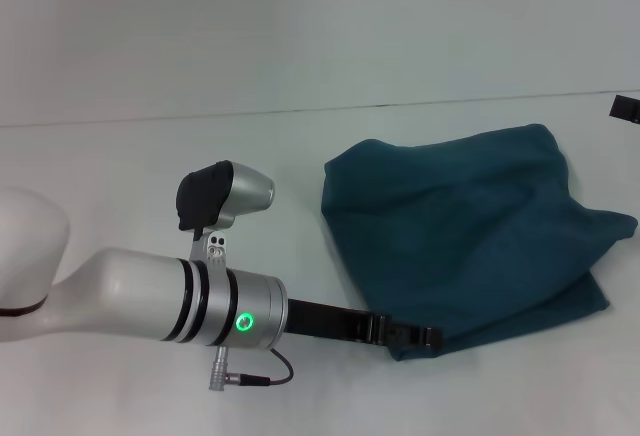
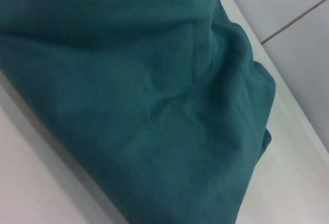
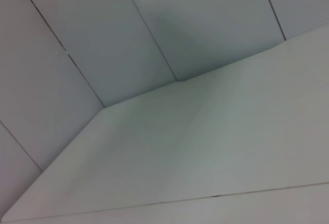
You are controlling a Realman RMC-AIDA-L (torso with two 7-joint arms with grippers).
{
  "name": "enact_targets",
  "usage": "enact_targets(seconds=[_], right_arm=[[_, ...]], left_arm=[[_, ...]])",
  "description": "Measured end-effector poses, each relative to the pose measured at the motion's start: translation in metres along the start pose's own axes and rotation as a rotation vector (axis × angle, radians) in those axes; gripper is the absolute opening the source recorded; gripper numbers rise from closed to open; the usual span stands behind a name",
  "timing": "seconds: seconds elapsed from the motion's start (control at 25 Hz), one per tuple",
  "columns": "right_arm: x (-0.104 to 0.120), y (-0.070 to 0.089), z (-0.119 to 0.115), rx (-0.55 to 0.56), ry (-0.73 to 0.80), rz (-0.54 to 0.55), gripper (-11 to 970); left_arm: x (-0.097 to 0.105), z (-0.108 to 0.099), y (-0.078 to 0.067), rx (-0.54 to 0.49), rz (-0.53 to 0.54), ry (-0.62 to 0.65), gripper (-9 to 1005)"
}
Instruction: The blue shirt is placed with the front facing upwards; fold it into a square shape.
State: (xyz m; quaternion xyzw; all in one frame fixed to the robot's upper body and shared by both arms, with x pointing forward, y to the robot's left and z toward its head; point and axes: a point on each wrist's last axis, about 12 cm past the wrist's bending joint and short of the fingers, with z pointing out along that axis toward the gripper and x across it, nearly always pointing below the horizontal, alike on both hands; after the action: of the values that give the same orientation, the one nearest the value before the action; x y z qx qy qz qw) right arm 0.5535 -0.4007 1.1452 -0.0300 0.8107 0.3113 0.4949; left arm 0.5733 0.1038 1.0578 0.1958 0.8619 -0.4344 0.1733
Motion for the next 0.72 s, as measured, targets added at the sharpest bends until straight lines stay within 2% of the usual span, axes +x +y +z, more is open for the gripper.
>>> enact_targets(seconds=[0.52,0.64,0.72], right_arm=[[-0.0002,-0.0004,-0.0009,0.001,-0.006,0.003,921],[-0.0004,-0.0006,-0.001,0.002,-0.007,0.003,920],[-0.0005,-0.0005,-0.0008,0.002,-0.007,0.003,920]], left_arm=[[-0.0051,0.0024,0.0026,-0.056,0.04,-0.014,903],[-0.0058,0.0036,0.002,-0.064,0.051,-0.006,698],[-0.0062,0.0043,0.0017,-0.068,0.055,-0.003,611]])
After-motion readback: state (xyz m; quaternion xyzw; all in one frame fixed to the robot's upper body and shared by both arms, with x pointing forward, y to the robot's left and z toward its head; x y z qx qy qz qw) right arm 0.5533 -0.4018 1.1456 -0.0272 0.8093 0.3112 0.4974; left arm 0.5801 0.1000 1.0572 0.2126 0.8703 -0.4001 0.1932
